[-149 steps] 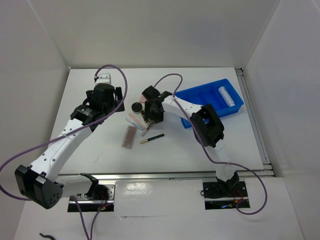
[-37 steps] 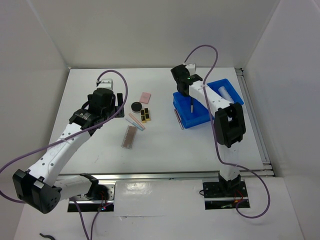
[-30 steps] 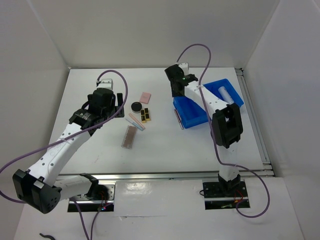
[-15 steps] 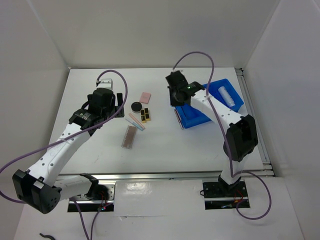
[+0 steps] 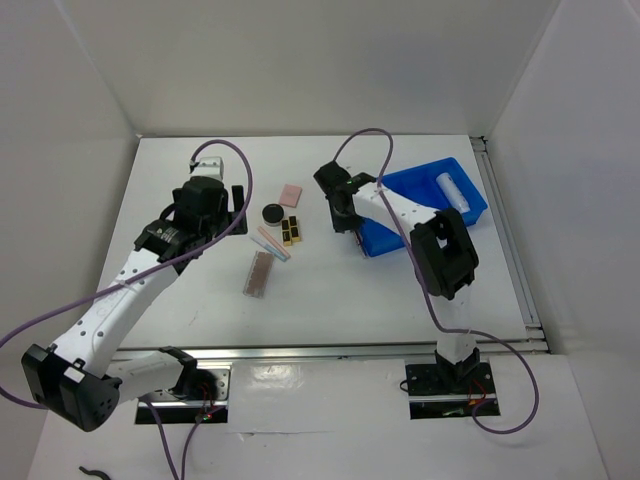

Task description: Organize the makeup

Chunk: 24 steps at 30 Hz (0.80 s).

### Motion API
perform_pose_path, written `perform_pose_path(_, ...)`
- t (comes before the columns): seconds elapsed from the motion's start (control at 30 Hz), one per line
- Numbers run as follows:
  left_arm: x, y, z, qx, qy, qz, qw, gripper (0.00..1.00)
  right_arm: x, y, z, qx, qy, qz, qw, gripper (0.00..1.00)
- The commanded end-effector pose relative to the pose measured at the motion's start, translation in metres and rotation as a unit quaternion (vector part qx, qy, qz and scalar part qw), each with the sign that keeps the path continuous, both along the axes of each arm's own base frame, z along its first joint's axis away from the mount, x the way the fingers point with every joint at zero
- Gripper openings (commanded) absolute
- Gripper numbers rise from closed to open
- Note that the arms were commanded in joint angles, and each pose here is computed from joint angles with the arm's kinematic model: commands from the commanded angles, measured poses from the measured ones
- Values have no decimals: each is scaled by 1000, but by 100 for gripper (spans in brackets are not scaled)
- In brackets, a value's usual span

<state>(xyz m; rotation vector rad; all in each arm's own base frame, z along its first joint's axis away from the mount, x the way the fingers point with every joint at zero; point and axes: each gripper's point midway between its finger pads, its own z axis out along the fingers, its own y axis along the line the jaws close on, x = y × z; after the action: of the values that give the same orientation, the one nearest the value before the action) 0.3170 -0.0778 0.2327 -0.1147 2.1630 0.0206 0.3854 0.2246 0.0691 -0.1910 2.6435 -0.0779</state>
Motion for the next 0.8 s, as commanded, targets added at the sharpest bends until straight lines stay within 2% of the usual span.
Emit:
perform_pose_path(0.0,-1,1,13,-6,-20,3,1000,100,30,-26,9,-35,-29,-40,998,31)
perform_pose_path(0.03,-1,1,13,-6,-20,3,1000,100,30,-27,9,-36,-29,-40,998,31)
perform_pose_path(0.13,-2,3,9,-2,-17,7,1000,100,39,-35,4,-38,-28,-49,998,41)
perform_pose_path(0.27,-2,5,10,1,-18,10,1000,100,38,-34,-2,-36,-23,-47,998,48)
perform_pose_path(0.77,-2,5,10,1,-18,10,1000,100,10,-42,-57,-34,33,-42,998,48)
